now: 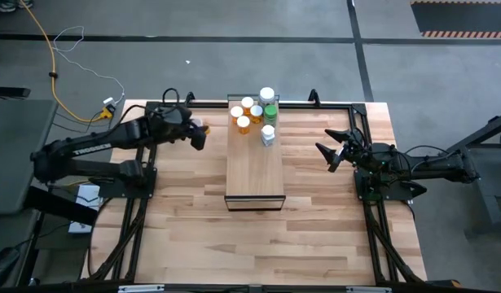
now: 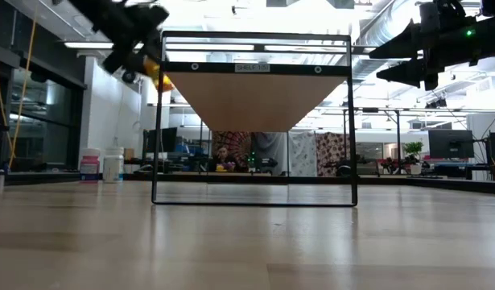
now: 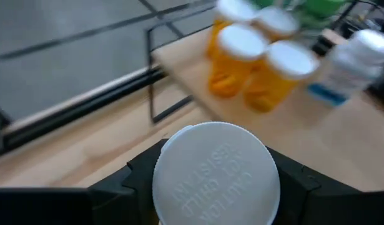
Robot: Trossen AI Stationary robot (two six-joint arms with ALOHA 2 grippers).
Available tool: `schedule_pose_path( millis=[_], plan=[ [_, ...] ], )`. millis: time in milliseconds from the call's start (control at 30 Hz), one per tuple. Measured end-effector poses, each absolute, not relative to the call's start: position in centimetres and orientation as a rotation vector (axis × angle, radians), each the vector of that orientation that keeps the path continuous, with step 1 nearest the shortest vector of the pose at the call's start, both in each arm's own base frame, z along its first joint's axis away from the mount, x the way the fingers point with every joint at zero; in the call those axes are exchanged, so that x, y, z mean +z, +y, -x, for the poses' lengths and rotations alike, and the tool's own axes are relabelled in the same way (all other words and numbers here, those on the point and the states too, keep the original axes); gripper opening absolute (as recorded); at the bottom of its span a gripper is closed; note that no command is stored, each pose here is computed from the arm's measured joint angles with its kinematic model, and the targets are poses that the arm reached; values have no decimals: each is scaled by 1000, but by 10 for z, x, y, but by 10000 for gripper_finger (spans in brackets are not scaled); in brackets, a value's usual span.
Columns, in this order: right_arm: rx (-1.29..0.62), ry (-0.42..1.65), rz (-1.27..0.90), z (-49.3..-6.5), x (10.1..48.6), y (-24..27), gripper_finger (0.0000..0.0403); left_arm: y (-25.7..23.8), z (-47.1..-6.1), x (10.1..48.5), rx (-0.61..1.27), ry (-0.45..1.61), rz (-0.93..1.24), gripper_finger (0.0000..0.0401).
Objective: Pick and place medicine bottles onto shelf by color
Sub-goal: Put the yellow pill bottle on the shelf
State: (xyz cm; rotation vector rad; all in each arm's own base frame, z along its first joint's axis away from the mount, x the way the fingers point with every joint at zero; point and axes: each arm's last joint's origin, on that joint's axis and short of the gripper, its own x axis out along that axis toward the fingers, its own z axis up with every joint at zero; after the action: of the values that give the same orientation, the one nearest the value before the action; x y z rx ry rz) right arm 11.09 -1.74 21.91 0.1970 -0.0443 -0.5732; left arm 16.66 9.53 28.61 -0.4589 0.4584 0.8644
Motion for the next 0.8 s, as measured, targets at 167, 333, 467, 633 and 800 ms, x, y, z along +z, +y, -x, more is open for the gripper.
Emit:
schedule_pose_path(
  millis=[167,333,467,633,800],
  plan=[
    [-573,-45,-199,-111,219,-17,337,90,-192,307,839,534,371,186],
    [-573,-45,-199,-111,219,-17,337,96,-221,311,794,660,346,187],
    [-573,-45,-199,-111,219,-17,337,105,-244,308,784,721,290,191],
    [-573,-45,-199,-111,219,-17,337,116,-267,296,832,785,235,192],
    [-573,-45,-199,-111,219,-17,337,122,-282,284,823,791,213,192]
  ],
)
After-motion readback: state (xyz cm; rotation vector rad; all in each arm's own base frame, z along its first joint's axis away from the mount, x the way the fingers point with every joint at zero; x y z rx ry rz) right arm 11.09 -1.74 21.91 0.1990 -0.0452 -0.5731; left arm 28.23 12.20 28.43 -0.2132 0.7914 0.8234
